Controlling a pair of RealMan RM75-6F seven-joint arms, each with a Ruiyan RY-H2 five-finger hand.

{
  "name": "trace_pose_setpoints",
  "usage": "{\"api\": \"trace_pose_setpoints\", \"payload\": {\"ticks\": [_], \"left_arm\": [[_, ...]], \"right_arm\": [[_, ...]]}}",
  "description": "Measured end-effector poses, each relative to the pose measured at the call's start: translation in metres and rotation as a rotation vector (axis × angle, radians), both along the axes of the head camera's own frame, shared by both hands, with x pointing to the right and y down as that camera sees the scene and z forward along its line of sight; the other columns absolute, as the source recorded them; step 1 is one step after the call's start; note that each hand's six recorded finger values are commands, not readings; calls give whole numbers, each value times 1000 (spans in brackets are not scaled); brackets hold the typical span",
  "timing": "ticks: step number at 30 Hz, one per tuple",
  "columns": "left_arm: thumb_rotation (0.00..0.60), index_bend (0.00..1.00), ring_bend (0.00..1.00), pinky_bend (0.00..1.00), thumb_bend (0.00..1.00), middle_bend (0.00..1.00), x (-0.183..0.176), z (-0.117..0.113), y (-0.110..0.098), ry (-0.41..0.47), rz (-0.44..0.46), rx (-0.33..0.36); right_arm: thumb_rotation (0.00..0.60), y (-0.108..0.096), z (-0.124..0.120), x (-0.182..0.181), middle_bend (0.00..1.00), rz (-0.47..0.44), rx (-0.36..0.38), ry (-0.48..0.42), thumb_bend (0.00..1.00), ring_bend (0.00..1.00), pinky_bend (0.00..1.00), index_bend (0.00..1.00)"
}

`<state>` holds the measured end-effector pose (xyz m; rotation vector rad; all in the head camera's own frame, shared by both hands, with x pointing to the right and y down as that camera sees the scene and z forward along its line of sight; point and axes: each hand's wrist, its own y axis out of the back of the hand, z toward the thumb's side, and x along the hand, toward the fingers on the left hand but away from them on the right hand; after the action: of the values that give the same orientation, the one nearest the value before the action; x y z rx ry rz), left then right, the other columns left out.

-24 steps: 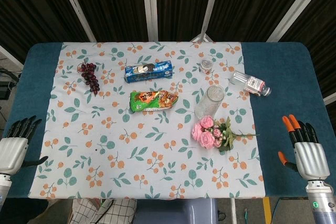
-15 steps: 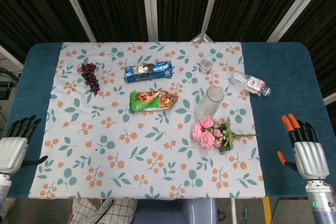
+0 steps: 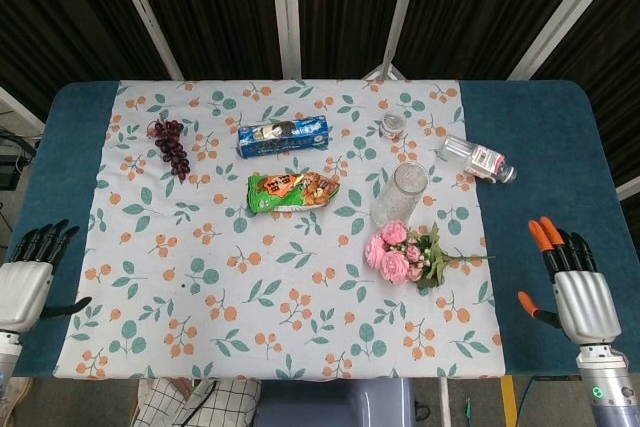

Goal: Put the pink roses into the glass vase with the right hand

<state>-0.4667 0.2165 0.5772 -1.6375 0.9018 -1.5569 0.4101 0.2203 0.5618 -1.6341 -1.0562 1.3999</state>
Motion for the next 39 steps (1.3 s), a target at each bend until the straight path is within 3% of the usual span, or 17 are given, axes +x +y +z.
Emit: {"api": "trace_pose_setpoints", "payload": {"ticks": [6,20,30,39], "left_arm": [[600,0,0,0,0,0,0,-2,1,5,0,1],[600,0,0,0,0,0,2,-4,-2,13,18,19],[600,0,0,0,0,0,3,-10,-6,16,60,86],[600,0,0,0,0,0,1,-8,-5,26,46,69]], "right_arm": [[600,-2,6,-13,0,-29,-34,-27,287,0,0,0],[600,-21,64,-93,0,-152,-281,-181,287,0,0,0],[600,-34,105,-130,0,-217,-298,-152,286,0,0,0],[600,-48,127,-144,0,-212,-278,-127,286,0,0,0]]}}
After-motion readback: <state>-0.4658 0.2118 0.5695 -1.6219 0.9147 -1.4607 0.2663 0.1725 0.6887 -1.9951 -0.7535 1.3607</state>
